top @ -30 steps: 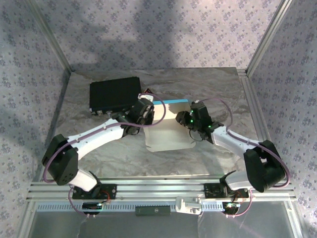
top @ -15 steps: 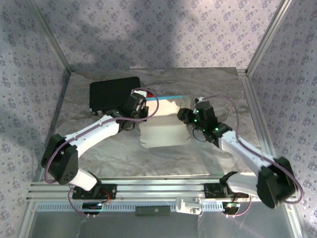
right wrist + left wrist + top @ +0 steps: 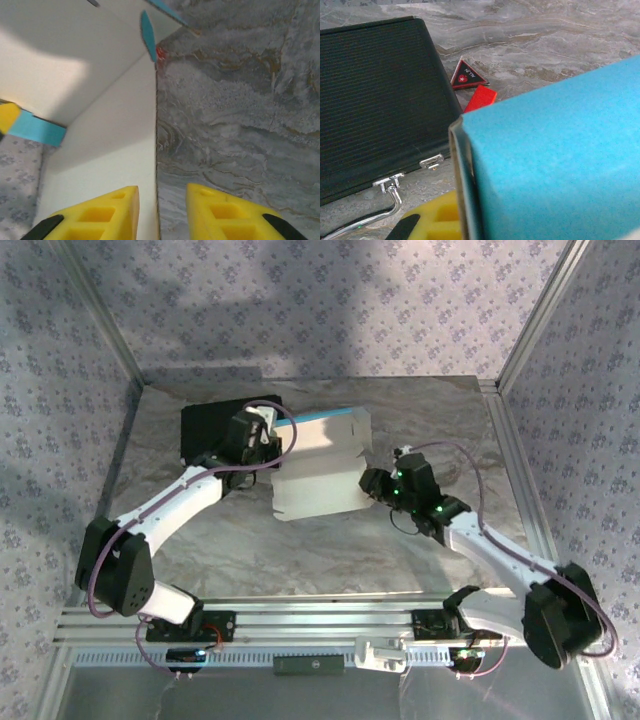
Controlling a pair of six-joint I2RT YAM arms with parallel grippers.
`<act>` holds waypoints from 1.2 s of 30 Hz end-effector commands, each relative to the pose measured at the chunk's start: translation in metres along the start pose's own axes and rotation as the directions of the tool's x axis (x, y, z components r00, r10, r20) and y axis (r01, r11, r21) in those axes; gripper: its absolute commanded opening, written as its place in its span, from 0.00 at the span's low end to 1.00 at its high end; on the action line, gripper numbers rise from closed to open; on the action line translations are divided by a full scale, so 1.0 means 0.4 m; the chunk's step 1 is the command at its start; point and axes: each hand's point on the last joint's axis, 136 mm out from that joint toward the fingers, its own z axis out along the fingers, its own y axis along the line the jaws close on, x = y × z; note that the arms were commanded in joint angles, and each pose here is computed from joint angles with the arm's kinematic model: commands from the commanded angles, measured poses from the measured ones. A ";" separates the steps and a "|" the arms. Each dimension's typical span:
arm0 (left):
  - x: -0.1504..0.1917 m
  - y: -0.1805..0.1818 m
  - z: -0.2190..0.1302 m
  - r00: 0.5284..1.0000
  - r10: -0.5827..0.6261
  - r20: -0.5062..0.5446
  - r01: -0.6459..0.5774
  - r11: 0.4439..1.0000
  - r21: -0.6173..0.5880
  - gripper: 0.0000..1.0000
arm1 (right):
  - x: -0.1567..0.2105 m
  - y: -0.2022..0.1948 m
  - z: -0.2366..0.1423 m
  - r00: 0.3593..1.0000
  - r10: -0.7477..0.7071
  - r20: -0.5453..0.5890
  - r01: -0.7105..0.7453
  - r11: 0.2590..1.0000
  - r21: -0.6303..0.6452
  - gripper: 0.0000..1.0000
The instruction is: Fold the paper box
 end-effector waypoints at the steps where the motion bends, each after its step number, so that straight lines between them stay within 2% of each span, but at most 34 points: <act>1: -0.047 0.008 -0.033 0.998 -0.023 0.066 0.020 0.999 0.038 0.00 | -0.033 -0.014 0.029 1.000 0.004 0.022 -0.005 0.997 0.075 0.31; 3: -0.053 0.015 -0.038 0.997 -0.039 0.070 0.036 0.998 0.050 0.00 | -0.028 -0.036 0.053 0.999 0.033 0.016 -0.034 0.998 0.055 0.38; 5: -0.058 0.017 -0.039 0.996 -0.055 0.076 0.051 0.997 0.061 0.00 | -0.034 -0.040 0.070 0.997 0.069 0.018 -0.069 0.998 0.009 0.38; 9: -0.057 0.014 -0.033 0.995 -0.073 0.067 0.068 0.995 0.079 0.00 | -0.059 -0.010 0.083 0.991 0.132 0.025 -0.129 0.987 -0.092 0.31; 15: -0.055 0.023 -0.030 0.994 -0.094 0.063 0.089 0.993 0.082 0.00 | -0.076 -0.014 0.090 0.960 0.278 0.005 -0.273 0.944 -0.188 0.12; 20: -0.061 0.021 -0.027 0.992 -0.114 0.052 0.109 0.990 0.095 0.00 | -0.060 -0.032 0.119 0.938 0.338 -0.073 -0.346 0.912 -0.219 0.09; 22: -0.063 0.022 -0.028 0.992 -0.119 0.047 0.114 0.989 0.094 0.00 | -0.048 -0.039 0.130 0.938 0.331 -0.099 -0.345 0.915 -0.210 0.12; 25: -0.061 0.024 -0.029 0.994 -0.101 0.034 0.098 0.992 0.085 0.00 | -0.050 -0.047 0.113 0.963 0.255 -0.081 -0.266 0.949 -0.170 0.22; 28: -0.051 0.028 -0.027 0.998 -0.059 0.006 0.058 0.996 0.069 0.00 | -0.089 -0.029 0.043 0.998 0.061 -0.008 -0.061 0.992 -0.113 0.30; 32: -0.031 0.007 -0.023 0.999 -0.001 -0.042 0.006 0.992 0.129 0.00 | -0.179 0.038 -0.058 0.983 -0.145 0.111 0.162 0.973 -0.163 0.38; 34: -0.021 -0.012 -0.021 0.997 0.026 -0.070 -0.013 0.981 0.191 0.00 | -0.224 0.057 -0.086 0.968 -0.199 0.154 0.225 0.958 -0.176 0.38; 36: -0.012 -0.033 -0.021 0.995 0.061 -0.083 -0.039 0.968 0.248 0.00 | -0.265 0.070 -0.103 0.957 -0.221 0.186 0.258 0.944 -0.207 0.33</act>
